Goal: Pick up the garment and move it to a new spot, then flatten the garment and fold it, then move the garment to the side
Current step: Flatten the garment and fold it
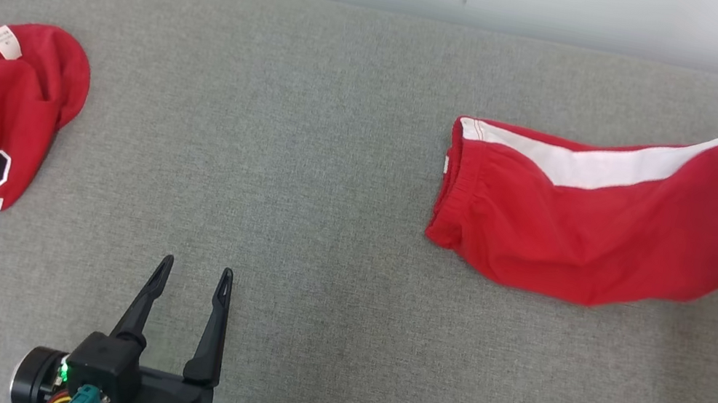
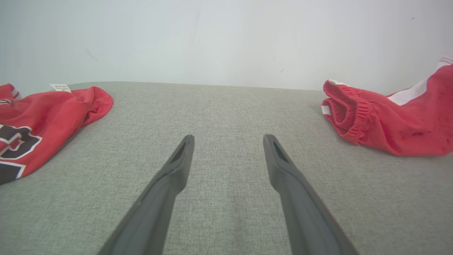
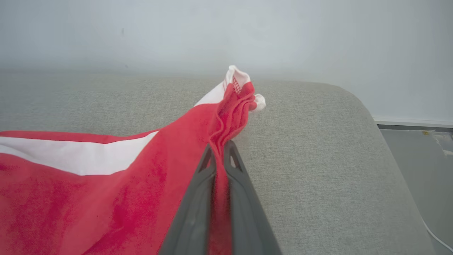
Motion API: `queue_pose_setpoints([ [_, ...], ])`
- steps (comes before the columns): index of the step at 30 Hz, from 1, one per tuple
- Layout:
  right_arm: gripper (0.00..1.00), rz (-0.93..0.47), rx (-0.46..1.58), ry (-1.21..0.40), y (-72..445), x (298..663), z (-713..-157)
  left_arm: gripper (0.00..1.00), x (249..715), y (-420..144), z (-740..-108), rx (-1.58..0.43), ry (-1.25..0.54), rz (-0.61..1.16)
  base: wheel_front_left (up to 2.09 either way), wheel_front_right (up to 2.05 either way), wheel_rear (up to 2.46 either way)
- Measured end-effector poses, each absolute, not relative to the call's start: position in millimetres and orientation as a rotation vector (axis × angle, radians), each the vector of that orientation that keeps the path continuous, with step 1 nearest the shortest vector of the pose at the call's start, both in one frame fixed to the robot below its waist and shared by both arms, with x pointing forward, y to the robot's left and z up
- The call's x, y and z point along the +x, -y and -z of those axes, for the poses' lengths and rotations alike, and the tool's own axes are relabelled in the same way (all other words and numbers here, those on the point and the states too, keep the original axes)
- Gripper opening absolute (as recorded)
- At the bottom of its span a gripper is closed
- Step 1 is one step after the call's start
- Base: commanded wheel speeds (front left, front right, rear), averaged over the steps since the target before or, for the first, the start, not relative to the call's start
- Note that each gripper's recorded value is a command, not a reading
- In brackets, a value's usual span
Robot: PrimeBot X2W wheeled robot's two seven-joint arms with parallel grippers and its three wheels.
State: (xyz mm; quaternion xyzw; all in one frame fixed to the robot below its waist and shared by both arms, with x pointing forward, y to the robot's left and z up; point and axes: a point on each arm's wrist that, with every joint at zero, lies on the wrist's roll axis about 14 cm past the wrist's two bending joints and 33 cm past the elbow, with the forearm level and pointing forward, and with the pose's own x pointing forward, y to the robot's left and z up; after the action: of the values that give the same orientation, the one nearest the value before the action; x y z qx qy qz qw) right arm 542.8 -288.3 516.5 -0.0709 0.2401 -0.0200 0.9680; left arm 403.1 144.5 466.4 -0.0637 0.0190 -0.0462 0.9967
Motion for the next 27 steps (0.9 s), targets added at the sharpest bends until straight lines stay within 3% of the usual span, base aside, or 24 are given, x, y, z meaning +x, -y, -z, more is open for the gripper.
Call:
queue_pose_setpoints([
  [13,0.0,-0.261,-0.113,-0.501,155.6,527.4,-514.4,1.0,389.2,-151.1,-475.3,-0.135,-0.018,0.071,0.0,0.0,0.0],
  [27,0.0,-0.373,-0.115,-0.557,75.0,533.7,-479.2,1.0,376.7,-166.3,-471.7,-0.137,-0.032,0.022,0.0,0.0,0.0],
])
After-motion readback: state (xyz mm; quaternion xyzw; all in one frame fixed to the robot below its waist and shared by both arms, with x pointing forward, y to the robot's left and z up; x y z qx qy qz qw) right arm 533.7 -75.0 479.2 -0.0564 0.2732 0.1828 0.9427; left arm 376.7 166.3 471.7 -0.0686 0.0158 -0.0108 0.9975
